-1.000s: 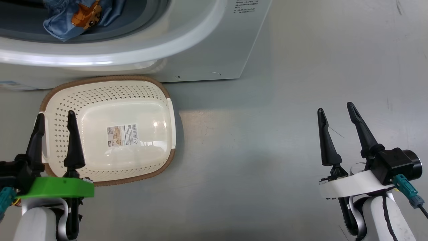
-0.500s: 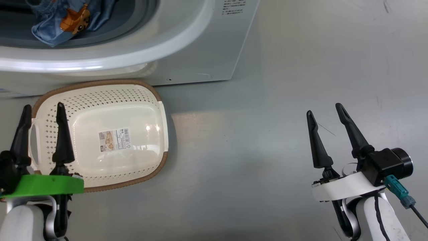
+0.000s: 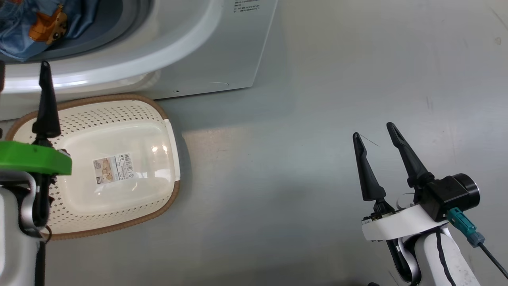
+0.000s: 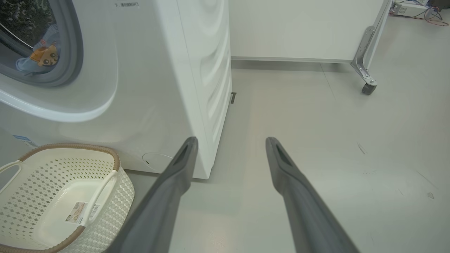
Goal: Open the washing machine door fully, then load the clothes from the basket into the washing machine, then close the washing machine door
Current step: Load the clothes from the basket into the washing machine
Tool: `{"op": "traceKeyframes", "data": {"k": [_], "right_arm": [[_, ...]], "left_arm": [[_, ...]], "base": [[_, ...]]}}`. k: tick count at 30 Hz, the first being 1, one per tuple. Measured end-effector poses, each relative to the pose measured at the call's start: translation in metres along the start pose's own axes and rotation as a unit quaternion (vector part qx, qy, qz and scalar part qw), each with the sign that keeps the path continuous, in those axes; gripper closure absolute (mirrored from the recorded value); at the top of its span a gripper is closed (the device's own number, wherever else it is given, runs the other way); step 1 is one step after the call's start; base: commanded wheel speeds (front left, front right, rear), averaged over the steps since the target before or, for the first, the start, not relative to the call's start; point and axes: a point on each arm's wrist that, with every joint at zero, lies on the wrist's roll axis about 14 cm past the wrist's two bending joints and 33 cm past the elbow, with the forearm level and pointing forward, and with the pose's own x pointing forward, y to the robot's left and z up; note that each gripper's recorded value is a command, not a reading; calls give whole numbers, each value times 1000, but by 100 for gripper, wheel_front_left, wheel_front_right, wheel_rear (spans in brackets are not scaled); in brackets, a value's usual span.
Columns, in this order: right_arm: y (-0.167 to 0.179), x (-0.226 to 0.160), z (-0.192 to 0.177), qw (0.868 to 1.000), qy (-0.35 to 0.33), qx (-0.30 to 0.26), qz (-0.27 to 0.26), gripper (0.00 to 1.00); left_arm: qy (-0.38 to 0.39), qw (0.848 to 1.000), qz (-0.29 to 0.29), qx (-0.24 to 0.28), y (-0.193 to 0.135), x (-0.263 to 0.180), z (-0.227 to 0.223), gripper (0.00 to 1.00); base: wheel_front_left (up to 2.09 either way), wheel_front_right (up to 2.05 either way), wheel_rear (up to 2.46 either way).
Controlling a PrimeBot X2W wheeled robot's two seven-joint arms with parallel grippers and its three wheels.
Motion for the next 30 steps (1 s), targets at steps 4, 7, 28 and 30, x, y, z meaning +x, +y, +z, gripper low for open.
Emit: {"op": "traceKeyframes", "data": {"k": [4, 7, 28, 30], "right_arm": [[-1, 0, -1, 1000, 1, 11, -3, 0], [-4, 0, 1, 1000, -1, 13, -8, 0], [-33, -19, -8, 997, 21, 21, -69, 0], [-36, -20, -9, 997, 22, 19, -77, 0]], "left_arm": [[18, 1000, -6, 10, 2, 22, -5, 0], [41, 999, -5, 15, 6, 32, -16, 0], [136, 990, -23, 42, 3, 90, -75, 0], [138, 989, -29, 47, -1, 96, -77, 0]], "base": [[0, 0, 0], [0, 0, 0], [0, 0, 0], [0, 0, 0]]}}
